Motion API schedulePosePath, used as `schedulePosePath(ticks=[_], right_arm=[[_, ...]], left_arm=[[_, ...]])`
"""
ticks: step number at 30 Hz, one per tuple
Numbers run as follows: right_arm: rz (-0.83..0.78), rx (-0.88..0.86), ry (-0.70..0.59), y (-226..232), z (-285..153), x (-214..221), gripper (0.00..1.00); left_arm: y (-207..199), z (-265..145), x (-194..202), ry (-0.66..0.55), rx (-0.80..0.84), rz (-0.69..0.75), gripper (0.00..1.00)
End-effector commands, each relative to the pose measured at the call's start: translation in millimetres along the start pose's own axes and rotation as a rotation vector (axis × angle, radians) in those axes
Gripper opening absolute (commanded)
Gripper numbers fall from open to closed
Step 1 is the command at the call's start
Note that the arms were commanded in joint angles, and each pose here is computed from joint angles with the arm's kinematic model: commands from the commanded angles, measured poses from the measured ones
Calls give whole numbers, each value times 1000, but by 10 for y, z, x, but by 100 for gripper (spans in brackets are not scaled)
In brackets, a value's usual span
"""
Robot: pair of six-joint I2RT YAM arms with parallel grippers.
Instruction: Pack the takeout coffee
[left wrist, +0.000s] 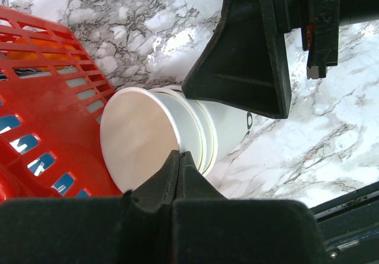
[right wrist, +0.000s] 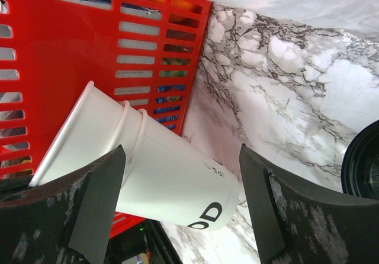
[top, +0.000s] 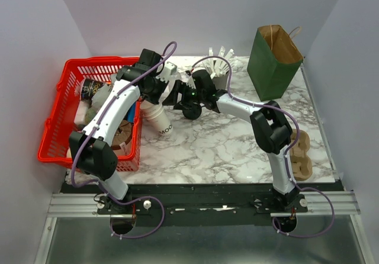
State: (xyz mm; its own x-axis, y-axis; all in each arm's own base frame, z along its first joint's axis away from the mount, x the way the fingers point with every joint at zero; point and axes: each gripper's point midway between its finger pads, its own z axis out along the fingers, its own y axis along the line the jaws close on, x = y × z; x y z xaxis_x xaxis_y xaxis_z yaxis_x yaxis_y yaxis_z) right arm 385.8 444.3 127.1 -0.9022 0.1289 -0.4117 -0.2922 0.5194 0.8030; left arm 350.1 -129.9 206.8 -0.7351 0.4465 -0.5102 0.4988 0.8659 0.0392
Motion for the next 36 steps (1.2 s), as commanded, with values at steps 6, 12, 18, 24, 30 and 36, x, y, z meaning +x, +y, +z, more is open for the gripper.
schedulePosePath(ticks=[6, 12, 18, 24, 30, 36], right_arm=[[-132, -37, -57, 269, -131, -153, 89], [-211, -50, -75, 303, -238, -172, 91], [-283, -71, -99, 330, -370, -166, 91], [-404, -76, -131, 387, -627, -225, 91], [-636, -99, -117, 393, -913, -53, 91], [-794, -72, -26, 101, -1033, 333, 79]], left_arm=[[120, -27, -75, -49, -58, 18, 0], [129, -75, -96, -70, -64, 32, 0], [91, -54, -68, -107, -66, 74, 0], [-26, -49, -87, -118, -36, 87, 0], [-173, -110, -79, -130, 9, 86, 0], [-327, -163, -71, -130, 46, 115, 0]])
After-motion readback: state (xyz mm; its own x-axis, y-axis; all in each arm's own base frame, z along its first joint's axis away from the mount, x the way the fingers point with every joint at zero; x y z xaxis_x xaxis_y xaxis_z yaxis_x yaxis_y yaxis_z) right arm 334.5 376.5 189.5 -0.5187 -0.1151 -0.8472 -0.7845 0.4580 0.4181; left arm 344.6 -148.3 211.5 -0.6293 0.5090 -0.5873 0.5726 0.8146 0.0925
